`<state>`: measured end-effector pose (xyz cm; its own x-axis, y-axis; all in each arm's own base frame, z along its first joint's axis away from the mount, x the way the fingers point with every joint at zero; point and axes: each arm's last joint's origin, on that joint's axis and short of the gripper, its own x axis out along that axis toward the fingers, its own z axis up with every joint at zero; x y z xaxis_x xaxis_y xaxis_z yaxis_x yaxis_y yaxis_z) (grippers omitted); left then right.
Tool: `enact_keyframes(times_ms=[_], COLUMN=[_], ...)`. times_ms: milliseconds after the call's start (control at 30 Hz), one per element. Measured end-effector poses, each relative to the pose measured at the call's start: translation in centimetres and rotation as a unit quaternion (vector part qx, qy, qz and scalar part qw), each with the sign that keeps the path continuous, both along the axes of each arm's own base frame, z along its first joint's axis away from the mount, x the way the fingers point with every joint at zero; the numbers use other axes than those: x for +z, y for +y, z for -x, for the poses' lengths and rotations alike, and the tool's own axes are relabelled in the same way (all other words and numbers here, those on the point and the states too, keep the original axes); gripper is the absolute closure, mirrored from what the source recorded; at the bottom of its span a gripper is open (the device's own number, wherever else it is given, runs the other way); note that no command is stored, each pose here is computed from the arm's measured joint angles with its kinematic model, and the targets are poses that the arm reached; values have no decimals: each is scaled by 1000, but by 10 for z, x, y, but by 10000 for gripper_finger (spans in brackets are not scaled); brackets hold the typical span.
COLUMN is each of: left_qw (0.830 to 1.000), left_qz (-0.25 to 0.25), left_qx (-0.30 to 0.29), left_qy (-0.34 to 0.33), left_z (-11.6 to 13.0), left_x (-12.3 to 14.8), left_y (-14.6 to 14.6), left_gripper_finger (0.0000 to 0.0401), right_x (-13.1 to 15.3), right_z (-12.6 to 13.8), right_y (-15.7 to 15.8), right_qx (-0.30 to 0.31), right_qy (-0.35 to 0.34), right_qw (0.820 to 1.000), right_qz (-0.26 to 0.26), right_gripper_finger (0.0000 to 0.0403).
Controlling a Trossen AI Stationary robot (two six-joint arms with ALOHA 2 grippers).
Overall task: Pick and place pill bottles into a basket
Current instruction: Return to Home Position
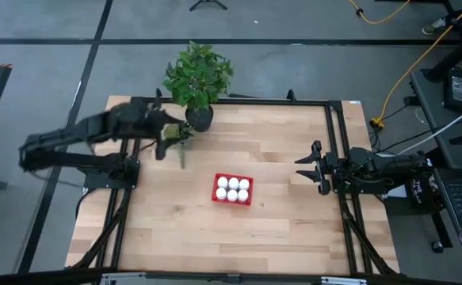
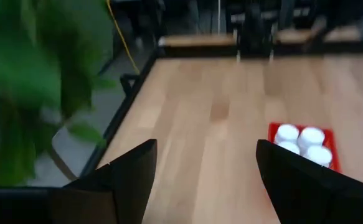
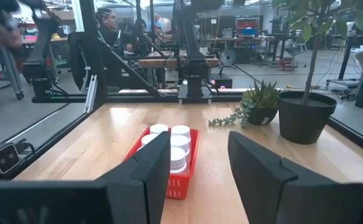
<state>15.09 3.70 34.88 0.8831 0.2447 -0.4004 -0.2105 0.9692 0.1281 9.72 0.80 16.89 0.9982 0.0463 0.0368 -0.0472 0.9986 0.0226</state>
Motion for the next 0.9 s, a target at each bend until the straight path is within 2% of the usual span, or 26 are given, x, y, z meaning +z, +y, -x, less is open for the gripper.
enact_keyframes(times_ms=[167,233,367,433,533,633,767,900], left_qw=[988,980,964,961,966,967,975,969], left_qz=[48,78,125,146,141,124,90,75], left_qx=[27,15,15,30,54,19,-17,-48], left_qy=[-143,-184,-235,-234,-209,-223,-200,-230], left_z=[36,42,47,47,49,48,47,47], left_x=[-76,-107,-161,-184,-188,-185,-187,-180], left_y=[-7,-11,-14,-14,-14,-18,-22,-26], left_gripper_finger=[134,134,134,134,134,134,134,134], right_x=[0,0,0,0,0,0,0,0], right_z=[0,0,0,0,0,0,0,0], right_y=[0,0,0,0,0,0,0,0], right_qx=[0,0,0,0,0,0,0,0], right_qy=[0,0,0,0,0,0,0,0], right_qw=[1000,1000,1000,1000,1000,1000,1000,1000], right_qz=[0,0,0,0,0,0,0,0], right_gripper_finger=[240,240,240,240,240,240,240,240])
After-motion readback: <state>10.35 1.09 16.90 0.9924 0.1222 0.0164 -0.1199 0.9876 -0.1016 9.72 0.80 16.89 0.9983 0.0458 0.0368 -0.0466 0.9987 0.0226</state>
